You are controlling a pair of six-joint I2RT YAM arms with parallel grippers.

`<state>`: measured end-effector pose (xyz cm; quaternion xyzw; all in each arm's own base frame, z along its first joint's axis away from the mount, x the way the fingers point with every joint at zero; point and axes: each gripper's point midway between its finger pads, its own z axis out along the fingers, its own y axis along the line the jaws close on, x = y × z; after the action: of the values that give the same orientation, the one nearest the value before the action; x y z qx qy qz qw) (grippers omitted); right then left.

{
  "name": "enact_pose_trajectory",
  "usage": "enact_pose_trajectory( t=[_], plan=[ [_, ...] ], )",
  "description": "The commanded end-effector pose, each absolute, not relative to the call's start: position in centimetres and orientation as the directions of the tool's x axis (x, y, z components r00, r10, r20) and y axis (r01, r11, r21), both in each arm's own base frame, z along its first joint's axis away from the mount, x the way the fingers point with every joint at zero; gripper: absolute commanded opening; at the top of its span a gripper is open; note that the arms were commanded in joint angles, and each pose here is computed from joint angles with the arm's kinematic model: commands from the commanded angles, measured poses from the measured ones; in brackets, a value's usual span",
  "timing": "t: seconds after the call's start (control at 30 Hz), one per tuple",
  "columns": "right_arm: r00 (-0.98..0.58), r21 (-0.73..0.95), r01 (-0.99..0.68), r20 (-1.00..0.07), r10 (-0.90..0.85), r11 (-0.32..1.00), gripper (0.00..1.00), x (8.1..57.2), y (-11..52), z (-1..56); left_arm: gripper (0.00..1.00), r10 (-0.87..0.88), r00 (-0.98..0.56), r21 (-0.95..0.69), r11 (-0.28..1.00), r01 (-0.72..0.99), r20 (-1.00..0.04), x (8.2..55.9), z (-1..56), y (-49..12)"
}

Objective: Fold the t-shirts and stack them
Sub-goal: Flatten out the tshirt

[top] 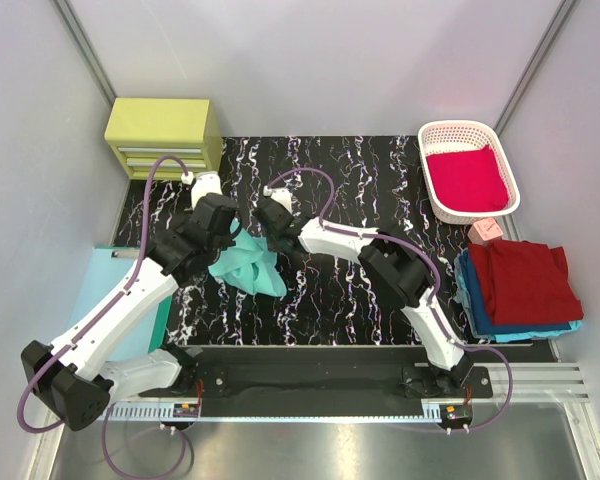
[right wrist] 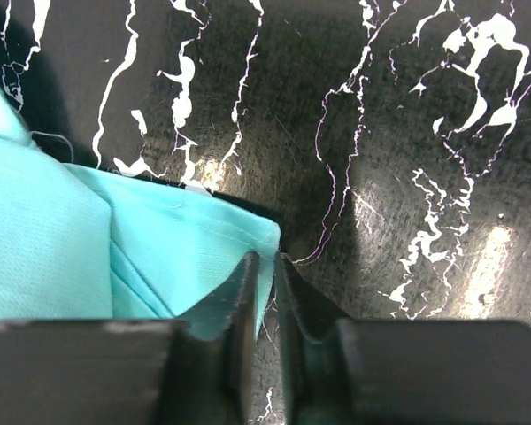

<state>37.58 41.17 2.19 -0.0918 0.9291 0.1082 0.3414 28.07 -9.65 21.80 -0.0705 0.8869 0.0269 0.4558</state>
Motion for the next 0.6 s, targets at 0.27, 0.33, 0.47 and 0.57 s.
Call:
enact_pose_trajectory(
  t=[0.27, 0.33, 0.47, 0.57],
  plan=[
    [-0.745, 0.098, -0.19, -0.662, -0.079, 0.977, 0.0, 38.1, 38.1, 2.6, 0.0, -0.126, -0.533, -0.048, 0.986, -0.157, -0.837, 28.6, 22.8, -9.7],
    [-0.719, 0.096, -0.165, -0.693, -0.053, 0.982, 0.0, 38.8, 36.7, 5.1, 0.0, -0.131, -0.511, -0.049, 0.984, -0.17, -0.849, 28.6, 23.6, -9.3],
    [-0.613, 0.116, -0.047, -0.787, 0.063, 0.992, 0.0, 42.5, 30.9, 13.7, 0.0, -0.125, -0.458, -0.036, 0.979, -0.199, -0.88, 28.8, 26.2, -7.9],
    [-0.492, 0.139, 0.048, -0.858, 0.145, 0.989, 0.0, 45.3, 25.1, 21.9, 0.0, -0.139, -0.412, -0.041, 0.97, -0.238, -0.9, 29.1, 28.3, -6.7]
  ],
)
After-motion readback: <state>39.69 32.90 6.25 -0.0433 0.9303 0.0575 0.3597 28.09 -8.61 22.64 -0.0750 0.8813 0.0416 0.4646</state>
